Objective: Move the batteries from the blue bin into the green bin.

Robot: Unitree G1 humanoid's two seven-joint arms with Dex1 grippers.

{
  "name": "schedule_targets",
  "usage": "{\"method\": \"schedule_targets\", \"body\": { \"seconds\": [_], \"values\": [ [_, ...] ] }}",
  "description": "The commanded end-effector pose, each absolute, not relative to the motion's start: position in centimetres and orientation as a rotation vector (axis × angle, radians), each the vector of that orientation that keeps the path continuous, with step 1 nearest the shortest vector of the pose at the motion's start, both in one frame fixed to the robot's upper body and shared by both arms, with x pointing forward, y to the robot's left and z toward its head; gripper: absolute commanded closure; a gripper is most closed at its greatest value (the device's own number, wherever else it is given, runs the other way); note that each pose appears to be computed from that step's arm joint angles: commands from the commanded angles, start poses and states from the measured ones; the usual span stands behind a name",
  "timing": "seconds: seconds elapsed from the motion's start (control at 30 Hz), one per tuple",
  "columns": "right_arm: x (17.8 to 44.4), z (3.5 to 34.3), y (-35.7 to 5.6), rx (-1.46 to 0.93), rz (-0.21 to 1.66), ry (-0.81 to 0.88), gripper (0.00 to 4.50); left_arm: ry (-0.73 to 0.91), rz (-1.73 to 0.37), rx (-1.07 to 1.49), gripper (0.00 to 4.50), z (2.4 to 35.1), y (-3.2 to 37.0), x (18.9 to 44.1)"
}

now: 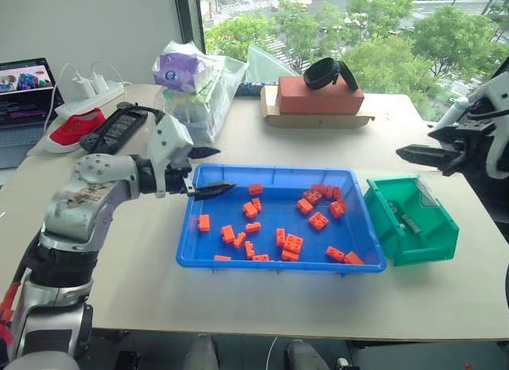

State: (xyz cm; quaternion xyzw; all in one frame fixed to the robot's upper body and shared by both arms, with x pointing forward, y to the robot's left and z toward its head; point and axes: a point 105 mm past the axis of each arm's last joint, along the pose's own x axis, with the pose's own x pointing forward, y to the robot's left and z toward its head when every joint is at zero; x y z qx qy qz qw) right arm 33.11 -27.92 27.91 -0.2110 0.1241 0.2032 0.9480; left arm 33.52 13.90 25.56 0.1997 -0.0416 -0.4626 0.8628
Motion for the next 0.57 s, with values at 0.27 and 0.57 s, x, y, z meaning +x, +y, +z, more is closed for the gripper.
{"method": "schedule_targets", "body": {
  "seconds": [0.27,0.57],
  "values": [
    [31.2,23.7,-26.7,-0.467,0.553,0.215,0.05,-0.066,-0.787,0.335,0.0,24.4,19.4,32.5],
    [33.1,22.5,-26.9,-0.464,0.513,0.212,0.05,-0.076,-0.726,0.249,0.0,24.5,19.7,33.3]
  ]
}}
